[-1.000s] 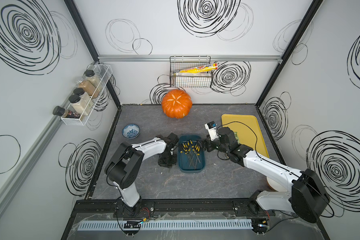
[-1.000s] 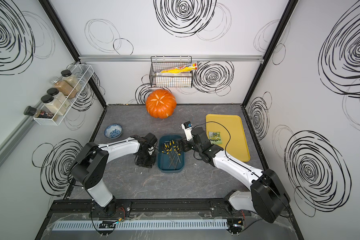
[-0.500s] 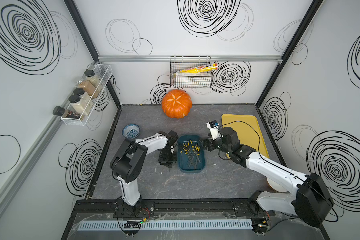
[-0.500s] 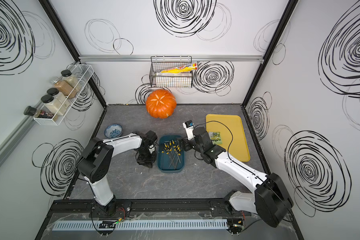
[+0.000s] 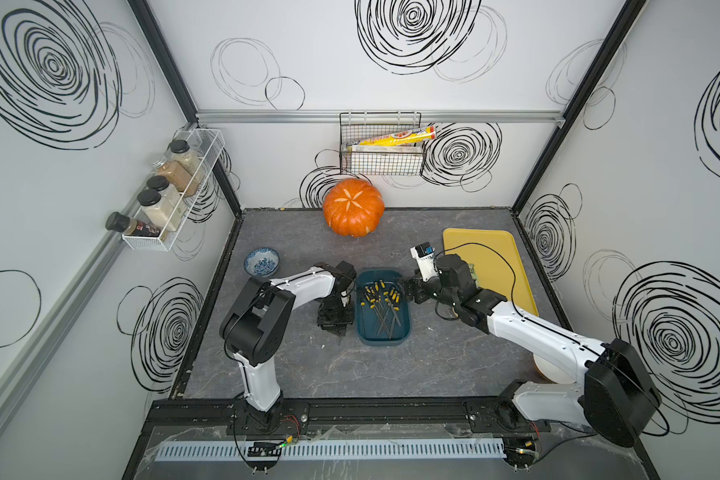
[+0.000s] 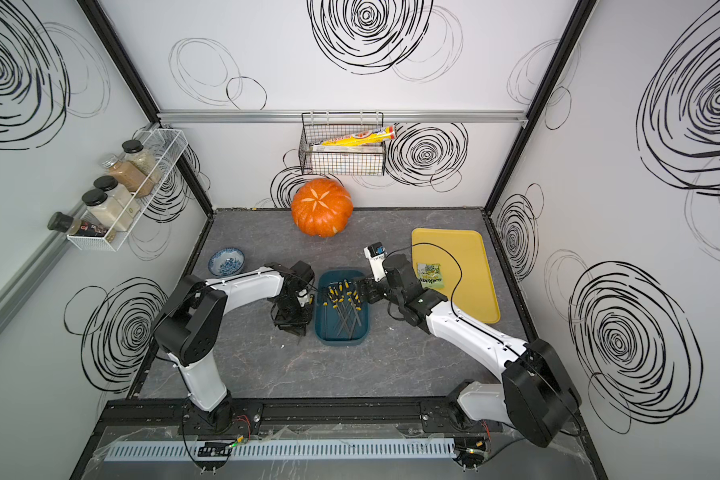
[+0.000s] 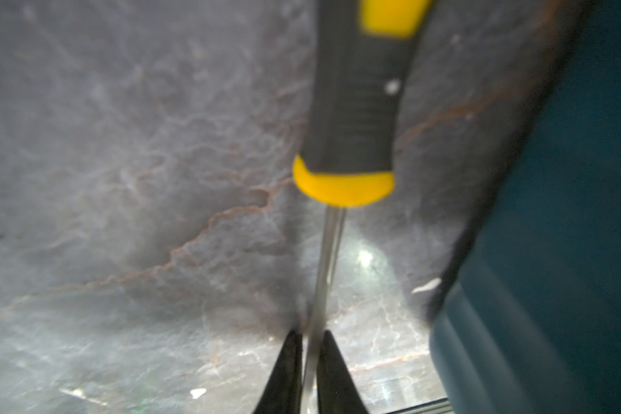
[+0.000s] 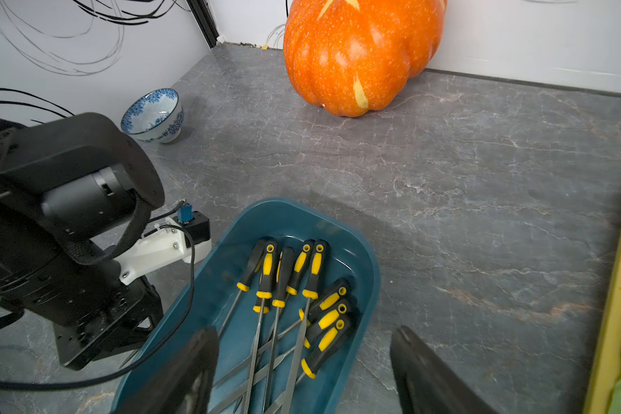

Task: Take the file tool out of the storage box
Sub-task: Place the file tool at the center of the board, then pick up the file tool from the storage box.

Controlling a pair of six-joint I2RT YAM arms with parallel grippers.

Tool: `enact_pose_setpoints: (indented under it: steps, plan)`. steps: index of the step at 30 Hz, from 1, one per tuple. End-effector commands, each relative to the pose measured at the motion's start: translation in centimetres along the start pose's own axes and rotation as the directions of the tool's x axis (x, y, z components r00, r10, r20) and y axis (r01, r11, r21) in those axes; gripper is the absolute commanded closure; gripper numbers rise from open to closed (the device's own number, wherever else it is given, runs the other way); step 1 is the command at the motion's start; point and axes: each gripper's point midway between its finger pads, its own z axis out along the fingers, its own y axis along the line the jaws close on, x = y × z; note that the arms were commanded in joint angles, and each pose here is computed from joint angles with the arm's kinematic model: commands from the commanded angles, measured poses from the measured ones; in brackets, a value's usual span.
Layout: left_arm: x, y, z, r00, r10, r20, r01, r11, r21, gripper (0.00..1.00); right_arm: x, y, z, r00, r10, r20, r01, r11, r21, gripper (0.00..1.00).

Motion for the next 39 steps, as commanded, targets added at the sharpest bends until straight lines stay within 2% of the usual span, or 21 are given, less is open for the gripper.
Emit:
enact_pose_setpoints:
  steps: [1, 7, 11, 14, 18, 21, 24, 28, 30, 31, 32, 35, 39]
  plan:
    - [0.5, 1.1, 1.7, 1.0, -0.012, -0.022, 0.011, 1.0, -0.026, 0.78, 0.6, -0.1, 0.4, 1.0, -0.009, -0.029, 0.008, 1.0, -0.003, 0.2]
    - [0.3, 0.9, 1.0, 1.0, -0.011, 0.015, 0.012, 1.0, -0.011, 0.77, 1.1, 1.5, 0.9, 0.999, -0.019, -0.041, 0.014, 0.995, -0.101, 0.22]
    - [-0.7, 0.3, -1.5, 0.994, -0.018, 0.105, 0.017, 1.0, 0.006, 0.72, 1.7, 3.0, 1.7, 0.997, -0.019, -0.075, 0.004, 0.982, -0.187, 0.32]
    - [-1.5, -0.3, -3.8, 0.984, -0.021, 0.176, 0.017, 1.0, 0.024, 0.66, 2.6, 3.1, 2.7, 0.993, -0.026, -0.116, 0.004, 0.981, -0.193, 0.37]
    - [-1.7, -0.5, -6.0, 0.969, -0.019, 0.247, 0.012, 0.999, 0.03, 0.63, 3.9, 3.5, 4.2, 0.983, -0.039, -0.18, 0.003, 0.98, -0.197, 0.42]
    - [-2.0, -1.1, -7.8, 0.941, -0.019, 0.338, -0.007, 0.997, 0.077, 0.58, 4.8, 3.8, 5.5, 0.974, -0.061, -0.219, 0.02, 0.983, -0.184, 0.47]
    - [-2.8, -2.4, -10.6, 0.883, -0.047, 0.467, -0.062, 0.975, 0.215, 0.53, 5.6, 4.0, 6.8, 0.964, -0.092, -0.251, 0.052, 0.986, -0.159, 0.5]
    - [-3.2, -4.5, -14.7, 0.768, -0.103, 0.633, -0.213, 0.891, 0.402, 0.54, 6.6, 3.9, 8.7, 0.946, -0.11, -0.305, 0.068, 0.987, -0.145, 0.54]
    - [-2.6, -5.7, -16.8, 0.697, -0.127, 0.706, -0.329, 0.818, 0.471, 0.65, 6.8, 3.6, 9.6, 0.942, -0.11, -0.318, 0.075, 0.99, -0.12, 0.54]
    - [-2.1, -5.9, -17.6, 0.666, -0.16, 0.728, -0.362, 0.785, 0.503, 0.62, 7.0, 3.4, 10.0, 0.938, -0.107, -0.329, 0.075, 0.991, -0.11, 0.54]
    - [-1.6, -5.7, -18.2, 0.64, -0.2, 0.742, -0.375, 0.761, 0.529, 0.54, 7.3, 3.2, 10.5, 0.932, -0.108, -0.346, 0.078, 0.992, -0.099, 0.55]
    - [-0.5, -5.7, -19.7, 0.562, -0.235, 0.793, -0.454, 0.713, 0.534, 0.52, 7.9, 3.0, 11.8, 0.919, -0.108, -0.379, 0.082, 0.993, -0.085, 0.55]
    - [0.0, -4.9, -19.8, 0.483, -0.23, 0.845, -0.494, 0.725, 0.48, 0.54, 8.5, 2.2, 12.8, 0.91, -0.106, -0.401, 0.099, 0.994, -0.039, 0.55]
